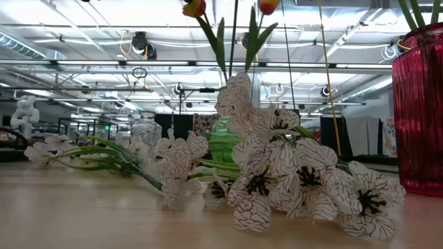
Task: Sort flowers into vase by color
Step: Put the yellow tulip into the green vase
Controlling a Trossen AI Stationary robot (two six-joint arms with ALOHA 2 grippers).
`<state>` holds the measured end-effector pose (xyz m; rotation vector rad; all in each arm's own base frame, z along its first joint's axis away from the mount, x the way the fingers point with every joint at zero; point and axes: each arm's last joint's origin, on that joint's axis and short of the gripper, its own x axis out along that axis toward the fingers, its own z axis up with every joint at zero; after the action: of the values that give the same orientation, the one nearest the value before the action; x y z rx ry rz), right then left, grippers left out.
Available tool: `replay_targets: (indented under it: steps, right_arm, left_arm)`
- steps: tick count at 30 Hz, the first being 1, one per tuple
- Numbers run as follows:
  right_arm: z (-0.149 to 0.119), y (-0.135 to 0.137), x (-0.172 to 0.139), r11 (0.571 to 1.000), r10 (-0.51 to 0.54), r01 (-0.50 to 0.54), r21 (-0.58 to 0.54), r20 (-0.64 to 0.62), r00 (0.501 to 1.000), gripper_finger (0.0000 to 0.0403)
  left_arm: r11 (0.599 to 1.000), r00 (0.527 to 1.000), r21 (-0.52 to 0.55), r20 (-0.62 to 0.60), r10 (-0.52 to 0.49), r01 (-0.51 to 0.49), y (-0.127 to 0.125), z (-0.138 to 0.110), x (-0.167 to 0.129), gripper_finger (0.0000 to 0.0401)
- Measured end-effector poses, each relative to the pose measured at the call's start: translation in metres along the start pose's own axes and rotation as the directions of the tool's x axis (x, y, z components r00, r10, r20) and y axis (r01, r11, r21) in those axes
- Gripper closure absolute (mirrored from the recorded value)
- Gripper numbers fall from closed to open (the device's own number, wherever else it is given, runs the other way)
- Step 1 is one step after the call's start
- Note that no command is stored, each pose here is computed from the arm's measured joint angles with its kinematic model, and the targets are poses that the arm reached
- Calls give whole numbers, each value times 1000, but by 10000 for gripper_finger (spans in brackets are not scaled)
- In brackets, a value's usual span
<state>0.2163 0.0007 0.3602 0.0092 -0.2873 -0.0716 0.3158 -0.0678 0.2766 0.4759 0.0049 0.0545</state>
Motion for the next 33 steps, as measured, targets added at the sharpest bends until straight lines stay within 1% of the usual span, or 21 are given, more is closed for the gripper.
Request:
replay_targets:
  steps: [10,16,21,27,33]
  right_arm:
    - [-1,0,0,1000,0,0,-3,-7,1000,163]
    - [-1,0,0,1000,0,0,-3,-6,1000,163]
    - [-1,0,0,1000,0,0,-7,-7,1000,163]
    - [-1,0,0,1000,-2,2,-8,-7,1000,163]
    - [-1,-1,0,1000,-3,3,-8,-6,1000,163]
  left_arm:
    - [1000,999,13,-44,0,1,-2,-4,0,394]
    - [999,995,29,-101,17,-14,-3,-9,0,394]
    - [999,995,27,-102,20,-17,-2,-9,0,394]
    - [1000,997,-9,-73,21,-22,-2,-7,1,394]
    - [1000,997,0,-74,13,-13,-13,-20,13,394]
